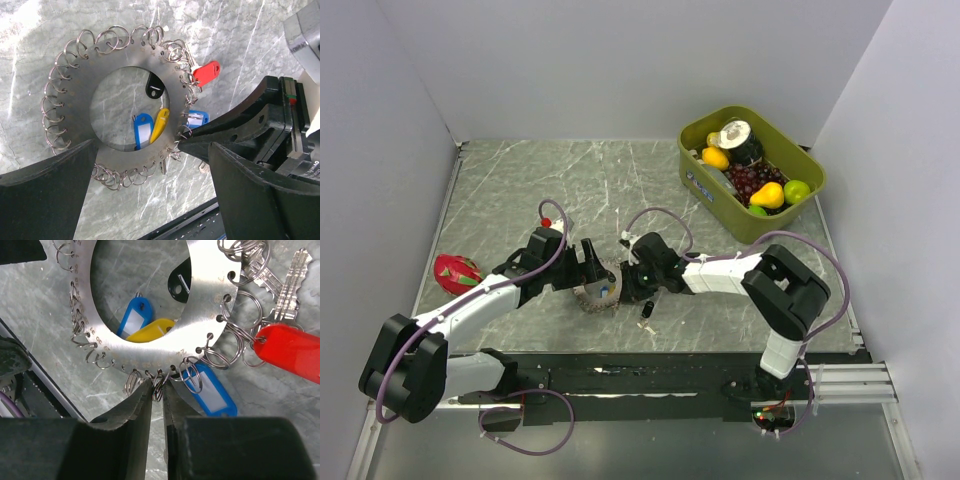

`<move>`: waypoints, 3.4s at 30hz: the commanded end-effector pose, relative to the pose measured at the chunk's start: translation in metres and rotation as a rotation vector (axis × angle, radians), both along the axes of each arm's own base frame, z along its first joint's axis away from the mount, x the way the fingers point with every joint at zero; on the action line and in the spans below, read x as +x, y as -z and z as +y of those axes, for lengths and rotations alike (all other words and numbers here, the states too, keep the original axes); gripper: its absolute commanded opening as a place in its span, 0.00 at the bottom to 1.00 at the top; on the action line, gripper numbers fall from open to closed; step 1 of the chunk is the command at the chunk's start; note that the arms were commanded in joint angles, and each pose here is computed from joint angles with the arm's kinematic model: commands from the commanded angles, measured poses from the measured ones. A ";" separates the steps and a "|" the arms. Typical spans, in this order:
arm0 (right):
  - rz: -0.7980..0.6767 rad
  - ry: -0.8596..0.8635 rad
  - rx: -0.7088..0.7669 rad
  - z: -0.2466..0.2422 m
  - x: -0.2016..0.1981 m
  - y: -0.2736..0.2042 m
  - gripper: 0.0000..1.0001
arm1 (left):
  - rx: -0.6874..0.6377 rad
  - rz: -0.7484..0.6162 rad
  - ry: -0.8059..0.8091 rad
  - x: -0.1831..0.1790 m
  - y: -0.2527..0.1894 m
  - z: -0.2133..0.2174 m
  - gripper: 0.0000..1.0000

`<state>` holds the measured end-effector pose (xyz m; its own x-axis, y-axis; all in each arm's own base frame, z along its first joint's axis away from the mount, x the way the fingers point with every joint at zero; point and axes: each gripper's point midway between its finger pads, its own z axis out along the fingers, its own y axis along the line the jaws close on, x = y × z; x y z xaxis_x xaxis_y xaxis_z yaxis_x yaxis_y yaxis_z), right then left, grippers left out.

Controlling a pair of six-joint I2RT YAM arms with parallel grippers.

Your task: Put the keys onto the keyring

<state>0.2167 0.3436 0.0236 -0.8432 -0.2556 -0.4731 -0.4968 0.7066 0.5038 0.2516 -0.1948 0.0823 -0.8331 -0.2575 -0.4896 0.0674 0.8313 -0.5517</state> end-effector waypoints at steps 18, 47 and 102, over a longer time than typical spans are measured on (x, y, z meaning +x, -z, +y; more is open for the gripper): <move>-0.114 0.028 0.031 -0.008 0.004 -0.050 0.62 | -0.017 -0.034 0.019 -0.002 -0.007 -0.002 0.99; -0.069 -0.039 -0.056 0.025 -0.006 -0.025 0.41 | -0.016 -0.053 0.032 -0.004 -0.010 -0.001 0.99; -0.032 -0.140 0.152 0.018 0.008 -0.096 0.50 | 0.020 -0.068 0.031 -0.006 -0.012 0.006 0.99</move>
